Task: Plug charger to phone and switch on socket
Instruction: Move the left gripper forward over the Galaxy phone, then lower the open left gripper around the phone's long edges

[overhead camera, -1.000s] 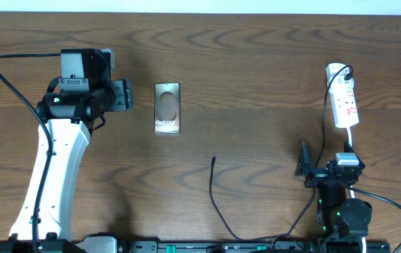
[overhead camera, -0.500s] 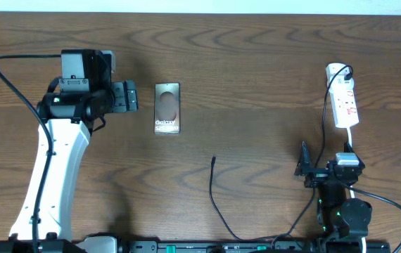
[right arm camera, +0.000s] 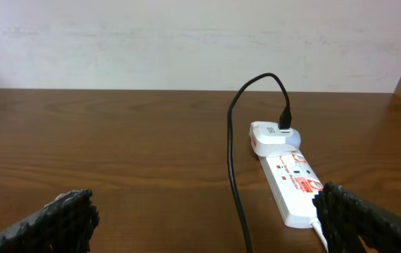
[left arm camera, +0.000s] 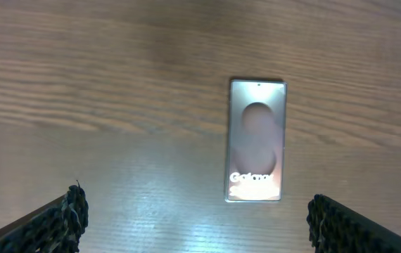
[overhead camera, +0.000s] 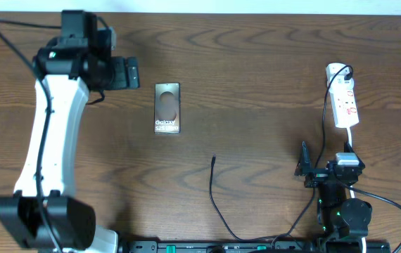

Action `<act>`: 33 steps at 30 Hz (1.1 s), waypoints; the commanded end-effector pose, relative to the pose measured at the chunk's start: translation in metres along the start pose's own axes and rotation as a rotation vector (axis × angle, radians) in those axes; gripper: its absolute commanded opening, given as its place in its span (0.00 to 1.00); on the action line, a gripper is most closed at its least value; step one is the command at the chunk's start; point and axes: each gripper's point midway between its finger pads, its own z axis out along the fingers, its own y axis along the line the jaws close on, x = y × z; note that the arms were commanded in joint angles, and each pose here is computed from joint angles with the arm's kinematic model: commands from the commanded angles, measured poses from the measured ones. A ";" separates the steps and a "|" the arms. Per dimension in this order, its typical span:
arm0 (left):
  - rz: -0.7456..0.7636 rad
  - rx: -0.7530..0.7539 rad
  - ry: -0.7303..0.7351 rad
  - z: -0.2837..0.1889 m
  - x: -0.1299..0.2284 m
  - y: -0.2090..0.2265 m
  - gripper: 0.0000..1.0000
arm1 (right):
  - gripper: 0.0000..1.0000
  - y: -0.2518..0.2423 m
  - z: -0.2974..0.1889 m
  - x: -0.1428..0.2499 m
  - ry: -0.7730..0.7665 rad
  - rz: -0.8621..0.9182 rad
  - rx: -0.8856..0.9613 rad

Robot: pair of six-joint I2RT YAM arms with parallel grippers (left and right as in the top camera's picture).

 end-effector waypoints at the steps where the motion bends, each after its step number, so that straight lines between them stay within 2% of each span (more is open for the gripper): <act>1: 0.034 0.031 0.053 0.018 0.000 -0.021 0.98 | 0.99 0.003 0.000 0.000 0.000 0.006 -0.014; 11: 0.137 0.045 0.194 0.076 0.024 -0.058 0.98 | 0.99 0.003 0.000 0.000 0.000 0.006 -0.014; 26: 0.066 0.028 0.299 0.144 0.046 -0.077 0.98 | 0.99 0.003 0.000 0.000 0.000 0.006 -0.014; 33: 0.050 -0.019 0.313 0.157 0.051 -0.073 0.98 | 0.99 0.003 0.000 0.000 0.000 0.006 -0.014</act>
